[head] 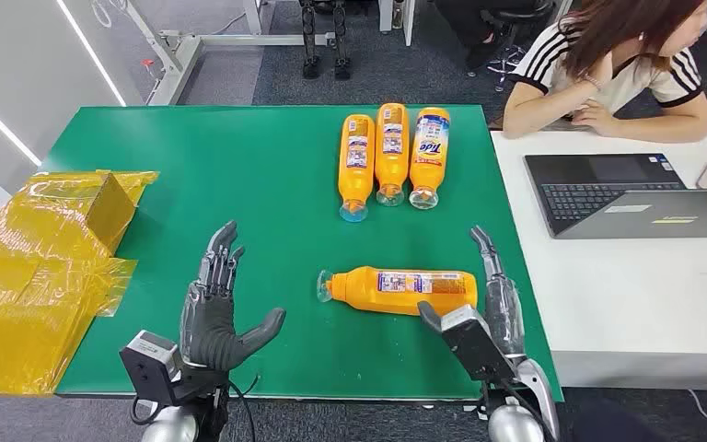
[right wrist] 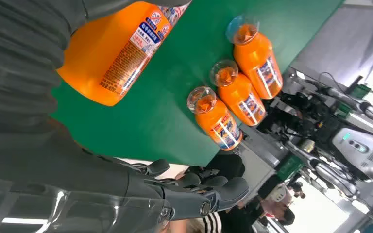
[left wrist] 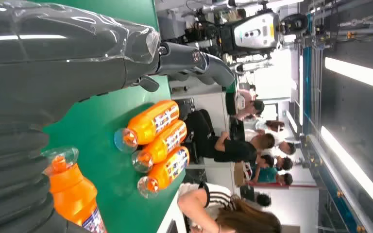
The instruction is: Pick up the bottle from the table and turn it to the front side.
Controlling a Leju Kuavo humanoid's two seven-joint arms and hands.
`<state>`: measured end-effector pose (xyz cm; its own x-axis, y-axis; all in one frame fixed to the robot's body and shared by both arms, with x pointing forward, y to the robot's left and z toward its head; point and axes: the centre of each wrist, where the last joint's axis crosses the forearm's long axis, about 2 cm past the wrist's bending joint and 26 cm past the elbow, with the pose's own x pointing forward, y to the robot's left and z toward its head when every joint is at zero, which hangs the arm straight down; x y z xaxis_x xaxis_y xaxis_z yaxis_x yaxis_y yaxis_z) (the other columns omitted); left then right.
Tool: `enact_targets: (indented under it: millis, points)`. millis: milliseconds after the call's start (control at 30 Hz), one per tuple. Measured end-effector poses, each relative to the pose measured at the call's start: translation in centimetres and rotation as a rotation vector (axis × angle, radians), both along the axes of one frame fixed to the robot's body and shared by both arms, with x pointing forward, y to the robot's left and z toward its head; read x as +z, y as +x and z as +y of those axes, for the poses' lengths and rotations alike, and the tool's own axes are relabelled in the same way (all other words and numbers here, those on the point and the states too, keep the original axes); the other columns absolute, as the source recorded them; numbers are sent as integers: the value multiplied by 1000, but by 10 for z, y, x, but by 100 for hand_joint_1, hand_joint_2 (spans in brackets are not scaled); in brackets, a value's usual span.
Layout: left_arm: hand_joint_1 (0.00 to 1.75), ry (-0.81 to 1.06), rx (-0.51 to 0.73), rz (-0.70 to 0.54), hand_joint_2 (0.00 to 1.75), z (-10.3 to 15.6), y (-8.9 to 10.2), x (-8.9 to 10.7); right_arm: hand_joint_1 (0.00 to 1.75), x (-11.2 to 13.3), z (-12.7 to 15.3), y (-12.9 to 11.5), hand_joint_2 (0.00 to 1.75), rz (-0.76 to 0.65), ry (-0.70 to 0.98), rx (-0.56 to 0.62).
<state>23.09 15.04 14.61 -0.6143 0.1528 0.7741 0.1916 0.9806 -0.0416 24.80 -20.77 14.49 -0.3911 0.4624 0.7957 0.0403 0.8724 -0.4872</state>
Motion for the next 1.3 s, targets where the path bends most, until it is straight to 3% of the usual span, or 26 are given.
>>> enact_targets:
  millis: [467,733,967,1300]
  points:
    - [0,-5,-69,14,175,-3,11,0,0,-8,-17,68,175,251,-275,192]
    - [0,-31,-112,38,175,-3,21,1,0,-7,-23,109,175,412,-433,456]
    - [0,-30,-120,49,175,0,24,-1,0,-13,-32,120,175,487,-533,493]
    - [0,-94,-231,137,175,-1,24,-1,0,-11,-32,141,175,637,-717,553]
